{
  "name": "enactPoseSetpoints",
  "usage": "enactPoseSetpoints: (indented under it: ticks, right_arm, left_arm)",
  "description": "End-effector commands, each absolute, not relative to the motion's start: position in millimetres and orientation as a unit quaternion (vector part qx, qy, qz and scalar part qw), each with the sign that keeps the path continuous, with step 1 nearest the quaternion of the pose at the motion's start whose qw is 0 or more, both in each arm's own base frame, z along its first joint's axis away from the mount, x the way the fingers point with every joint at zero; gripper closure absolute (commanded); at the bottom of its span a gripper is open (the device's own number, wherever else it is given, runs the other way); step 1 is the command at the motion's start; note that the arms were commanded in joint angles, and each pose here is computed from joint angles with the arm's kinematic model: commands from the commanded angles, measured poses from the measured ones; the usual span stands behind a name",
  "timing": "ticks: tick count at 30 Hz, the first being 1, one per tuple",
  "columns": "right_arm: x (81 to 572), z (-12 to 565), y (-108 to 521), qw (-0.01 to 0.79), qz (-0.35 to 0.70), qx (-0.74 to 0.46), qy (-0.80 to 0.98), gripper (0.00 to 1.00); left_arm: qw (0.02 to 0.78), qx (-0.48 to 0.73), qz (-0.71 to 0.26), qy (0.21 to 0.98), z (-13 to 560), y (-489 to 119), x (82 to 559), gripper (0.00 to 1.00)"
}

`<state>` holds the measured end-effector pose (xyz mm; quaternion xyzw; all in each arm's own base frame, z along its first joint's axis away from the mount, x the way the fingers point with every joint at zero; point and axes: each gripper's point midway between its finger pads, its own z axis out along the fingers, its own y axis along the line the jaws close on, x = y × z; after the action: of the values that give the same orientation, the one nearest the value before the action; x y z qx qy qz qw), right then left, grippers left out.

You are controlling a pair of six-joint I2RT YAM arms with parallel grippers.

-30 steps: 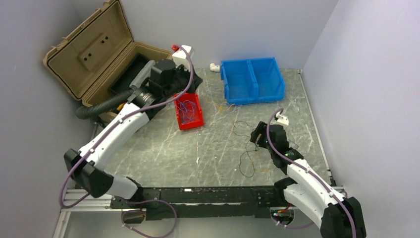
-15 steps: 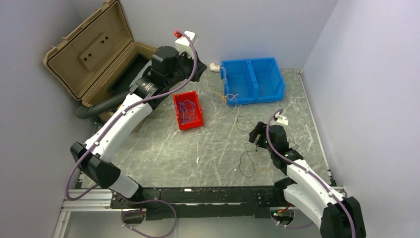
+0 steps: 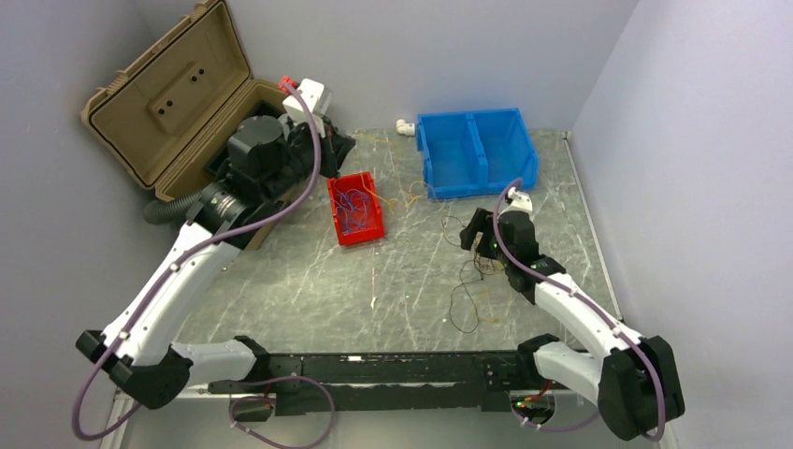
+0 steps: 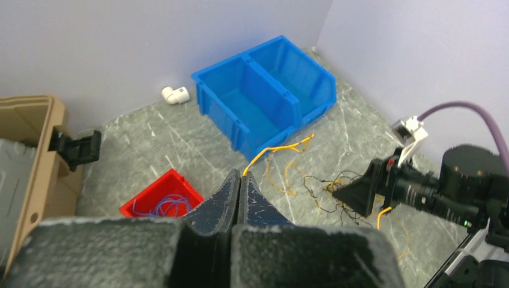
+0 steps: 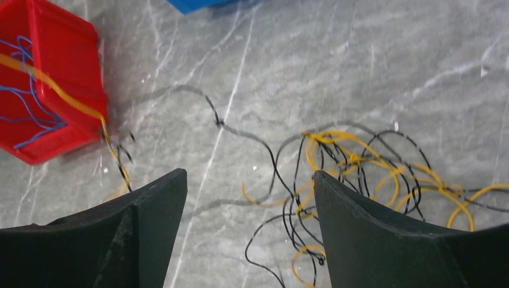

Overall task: Untangle the cables
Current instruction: Place the cable in the bin.

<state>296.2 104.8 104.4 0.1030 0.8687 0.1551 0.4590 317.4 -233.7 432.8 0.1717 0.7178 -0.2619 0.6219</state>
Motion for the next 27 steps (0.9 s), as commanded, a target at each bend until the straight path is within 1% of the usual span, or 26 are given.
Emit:
enactPoseSetpoints:
  ticks: [1, 8, 11, 12, 13, 15, 16, 17, 20, 22, 27]
  right_arm:
    - [319, 121, 105, 0.473, 0.139, 0.101, 0.864, 0.22]
    - [331, 90, 115, 0.421, 0.130, 0.095, 0.893, 0.26]
    - [336, 74, 118, 0.403, 0.127, 0.097, 0.901, 0.32]
    - [337, 70, 119, 0.396, 0.125, 0.097, 0.905, 0.36]
    - [337, 64, 117, 0.385, 0.117, 0.103, 0.910, 0.50]
    - [336, 58, 110, 0.375, 0.096, 0.123, 0.914, 0.85]
    - [335, 60, 106, 0.381, 0.089, 0.134, 0.911, 0.97]
    - [332, 62, 97, 0.390, 0.075, 0.151, 0.905, 1.00]
    - [325, 72, 75, 0.415, 0.051, 0.200, 0.886, 1.00]
    - [318, 78, 59, 0.424, 0.037, 0.236, 0.874, 1.00]
    - [298, 84, 31, 0.440, 0.031, 0.304, 0.844, 1.00]
  left_arm:
    - [0.632, 0.160, -0.230, 0.723, 428, -210, 308, 1.00]
    - [0.633, 0.156, -0.223, 0.725, 424, -201, 300, 1.00]
    - [0.636, 0.154, -0.219, 0.724, 425, -198, 299, 1.00]
    - [0.638, 0.152, -0.217, 0.723, 425, -197, 300, 1.00]
    - [0.639, 0.150, -0.214, 0.723, 426, -195, 300, 1.00]
    - [0.644, 0.138, -0.197, 0.726, 426, -187, 302, 1.00]
    - [0.647, 0.122, -0.181, 0.731, 425, -179, 305, 1.00]
    - [0.649, 0.097, -0.158, 0.738, 422, -167, 308, 1.00]
    - [0.642, -0.015, -0.064, 0.764, 408, -110, 316, 1.00]
    - [0.639, -0.072, -0.033, 0.766, 402, -79, 315, 1.00]
    - [0.649, -0.156, -0.021, 0.744, 398, -38, 304, 1.00]
